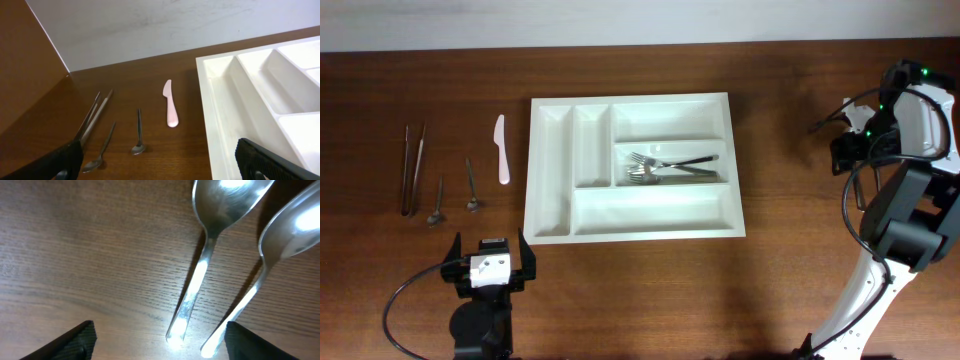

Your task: Pack container

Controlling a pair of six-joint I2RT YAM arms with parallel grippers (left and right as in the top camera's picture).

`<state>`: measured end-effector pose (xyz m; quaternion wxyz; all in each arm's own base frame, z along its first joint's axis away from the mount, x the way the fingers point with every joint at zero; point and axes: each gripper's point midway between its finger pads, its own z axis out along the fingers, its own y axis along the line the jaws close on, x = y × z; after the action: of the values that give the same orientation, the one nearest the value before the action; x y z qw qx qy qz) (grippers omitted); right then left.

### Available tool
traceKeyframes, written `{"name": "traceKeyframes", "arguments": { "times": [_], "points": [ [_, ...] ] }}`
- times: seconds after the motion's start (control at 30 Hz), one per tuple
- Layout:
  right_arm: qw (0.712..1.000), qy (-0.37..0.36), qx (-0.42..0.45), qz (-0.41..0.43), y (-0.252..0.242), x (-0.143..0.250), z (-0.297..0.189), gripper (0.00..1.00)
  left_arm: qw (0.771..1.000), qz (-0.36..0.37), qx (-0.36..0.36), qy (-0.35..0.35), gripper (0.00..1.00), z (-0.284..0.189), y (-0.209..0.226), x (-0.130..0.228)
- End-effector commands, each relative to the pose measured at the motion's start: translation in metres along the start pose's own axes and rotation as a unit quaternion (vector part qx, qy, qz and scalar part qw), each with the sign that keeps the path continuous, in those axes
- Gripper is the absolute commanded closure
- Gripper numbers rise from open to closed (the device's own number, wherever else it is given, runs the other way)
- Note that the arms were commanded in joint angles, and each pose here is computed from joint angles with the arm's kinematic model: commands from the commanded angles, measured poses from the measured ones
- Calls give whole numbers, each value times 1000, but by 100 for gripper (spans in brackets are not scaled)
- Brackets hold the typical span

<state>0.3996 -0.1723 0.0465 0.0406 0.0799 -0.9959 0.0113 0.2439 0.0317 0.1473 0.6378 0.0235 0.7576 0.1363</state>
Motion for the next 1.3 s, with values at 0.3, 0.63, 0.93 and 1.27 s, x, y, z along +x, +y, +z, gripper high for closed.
{"name": "traceKeyframes", "arguments": {
  "times": [0.3, 0.63, 0.93, 1.27],
  "points": [
    [1000, -14, 14, 2, -9, -10, 10, 26, 1000, 4, 7, -4, 1, 0, -3, 0],
    [1000, -3, 6, 6, -8, -11, 26, 28, 1000, 4, 7, -4, 1, 0, -3, 0],
    [1000, -2, 6, 6, -10, -14, 37, 30, 1000, 4, 7, -4, 1, 0, -3, 0],
    [1000, 6, 1, 13, -10, -16, 52, 30, 1000, 4, 7, -4, 1, 0, -3, 0]
  ]
}}
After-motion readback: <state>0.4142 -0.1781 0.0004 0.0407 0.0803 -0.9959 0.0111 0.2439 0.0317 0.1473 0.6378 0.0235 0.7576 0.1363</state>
